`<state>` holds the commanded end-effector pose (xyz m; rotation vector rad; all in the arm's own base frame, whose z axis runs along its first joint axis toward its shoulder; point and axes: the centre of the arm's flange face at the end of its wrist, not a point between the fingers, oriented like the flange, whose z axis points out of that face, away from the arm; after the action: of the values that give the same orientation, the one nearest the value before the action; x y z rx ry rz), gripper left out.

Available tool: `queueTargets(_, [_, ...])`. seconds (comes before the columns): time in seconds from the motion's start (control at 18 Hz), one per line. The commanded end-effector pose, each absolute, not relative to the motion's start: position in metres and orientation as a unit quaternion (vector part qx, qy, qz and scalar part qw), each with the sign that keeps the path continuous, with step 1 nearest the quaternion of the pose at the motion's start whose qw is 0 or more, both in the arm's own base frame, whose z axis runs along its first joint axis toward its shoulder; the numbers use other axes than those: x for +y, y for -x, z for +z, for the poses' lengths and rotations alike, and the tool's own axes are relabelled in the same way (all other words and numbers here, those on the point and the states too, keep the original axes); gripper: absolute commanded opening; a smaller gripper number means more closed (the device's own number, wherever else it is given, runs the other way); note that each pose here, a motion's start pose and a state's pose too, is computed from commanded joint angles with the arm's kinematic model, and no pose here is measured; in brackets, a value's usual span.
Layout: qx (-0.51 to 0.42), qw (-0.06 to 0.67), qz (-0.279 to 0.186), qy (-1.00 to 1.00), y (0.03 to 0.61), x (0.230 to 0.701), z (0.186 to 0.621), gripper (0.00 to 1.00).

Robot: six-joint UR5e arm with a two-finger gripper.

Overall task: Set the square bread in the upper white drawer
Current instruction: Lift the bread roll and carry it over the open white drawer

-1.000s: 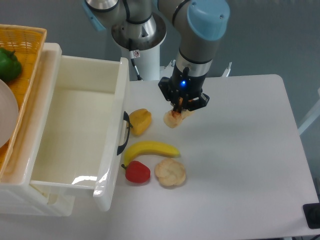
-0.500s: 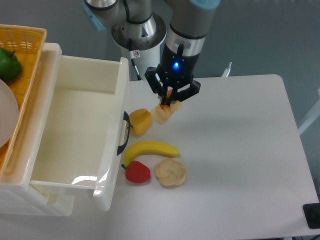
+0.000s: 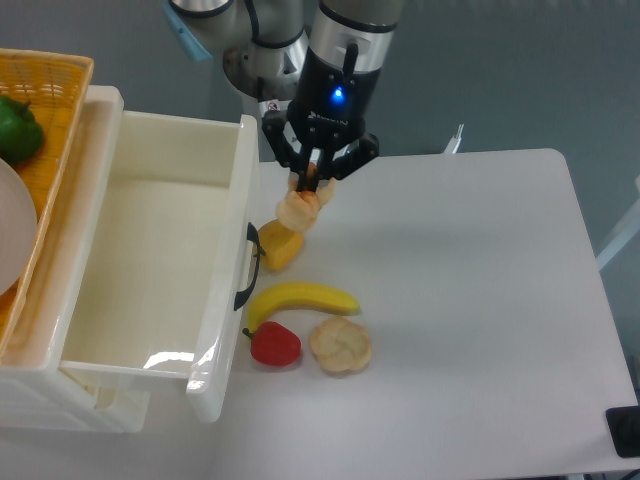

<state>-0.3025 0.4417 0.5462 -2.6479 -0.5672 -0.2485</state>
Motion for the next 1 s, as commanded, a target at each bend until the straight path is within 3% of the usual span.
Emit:
queueTargets(0.78, [-0.134, 0.178, -0.119, 0.968, 0.238, 0.495, 0.518, 0.04])
queueTargets(0.89, [-0.129, 0.175, -0.121, 0.969, 0.235, 0.497, 0.513, 0.19])
queueTargets(1.0, [-0.128, 0.173, -0.123, 0.969, 0.233, 0.497, 0.510, 0.27])
